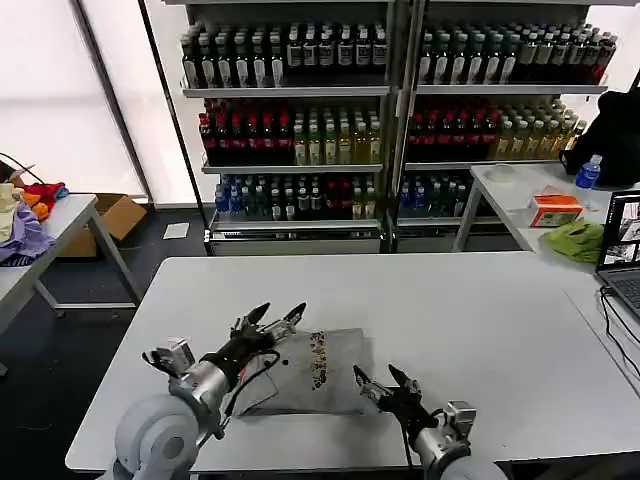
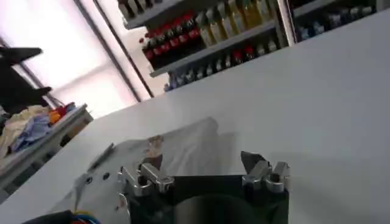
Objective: Fold and organize the clothes.
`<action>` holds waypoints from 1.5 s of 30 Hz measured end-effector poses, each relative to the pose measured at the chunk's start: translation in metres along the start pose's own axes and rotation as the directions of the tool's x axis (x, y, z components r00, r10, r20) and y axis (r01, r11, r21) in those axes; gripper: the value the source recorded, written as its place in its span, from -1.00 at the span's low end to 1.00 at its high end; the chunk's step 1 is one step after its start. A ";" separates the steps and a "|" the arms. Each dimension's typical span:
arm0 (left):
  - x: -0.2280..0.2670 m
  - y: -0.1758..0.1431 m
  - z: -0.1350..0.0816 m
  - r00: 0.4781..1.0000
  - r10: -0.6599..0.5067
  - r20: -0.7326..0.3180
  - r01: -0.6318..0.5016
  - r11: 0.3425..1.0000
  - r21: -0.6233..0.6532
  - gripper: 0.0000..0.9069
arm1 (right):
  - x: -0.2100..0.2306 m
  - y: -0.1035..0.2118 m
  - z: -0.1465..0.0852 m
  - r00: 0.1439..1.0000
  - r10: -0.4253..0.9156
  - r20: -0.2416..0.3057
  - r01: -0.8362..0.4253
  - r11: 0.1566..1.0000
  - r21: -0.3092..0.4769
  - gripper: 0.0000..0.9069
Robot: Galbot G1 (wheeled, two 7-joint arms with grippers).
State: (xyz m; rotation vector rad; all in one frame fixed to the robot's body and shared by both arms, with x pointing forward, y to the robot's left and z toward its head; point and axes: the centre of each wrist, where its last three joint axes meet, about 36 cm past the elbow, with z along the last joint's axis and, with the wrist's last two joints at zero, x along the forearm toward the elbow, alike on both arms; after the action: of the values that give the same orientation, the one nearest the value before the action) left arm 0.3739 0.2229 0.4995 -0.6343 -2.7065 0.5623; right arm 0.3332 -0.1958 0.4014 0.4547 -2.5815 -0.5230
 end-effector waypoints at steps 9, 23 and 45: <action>0.020 0.016 -0.011 0.998 -0.057 0.025 0.058 0.998 -0.020 1.00 | -0.025 0.016 0.004 0.999 0.005 -0.048 -0.008 0.999 -0.051 -1.00; 0.033 0.027 -0.022 0.994 -0.096 0.047 0.097 0.995 -0.035 1.00 | -0.022 0.005 0.000 0.996 0.007 -0.085 -0.013 0.997 -0.070 -1.00; 0.036 0.036 -0.025 0.991 -0.124 0.050 0.126 0.992 -0.031 1.00 | 0.014 -0.091 -0.056 0.987 0.140 -0.075 -0.123 0.972 0.198 1.00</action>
State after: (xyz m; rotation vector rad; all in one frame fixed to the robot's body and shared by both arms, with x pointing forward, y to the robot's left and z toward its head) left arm 0.3658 0.2774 0.5123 -0.4613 -2.7819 0.5067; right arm 0.3698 -0.2964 0.4132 0.3578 -2.5649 -0.2024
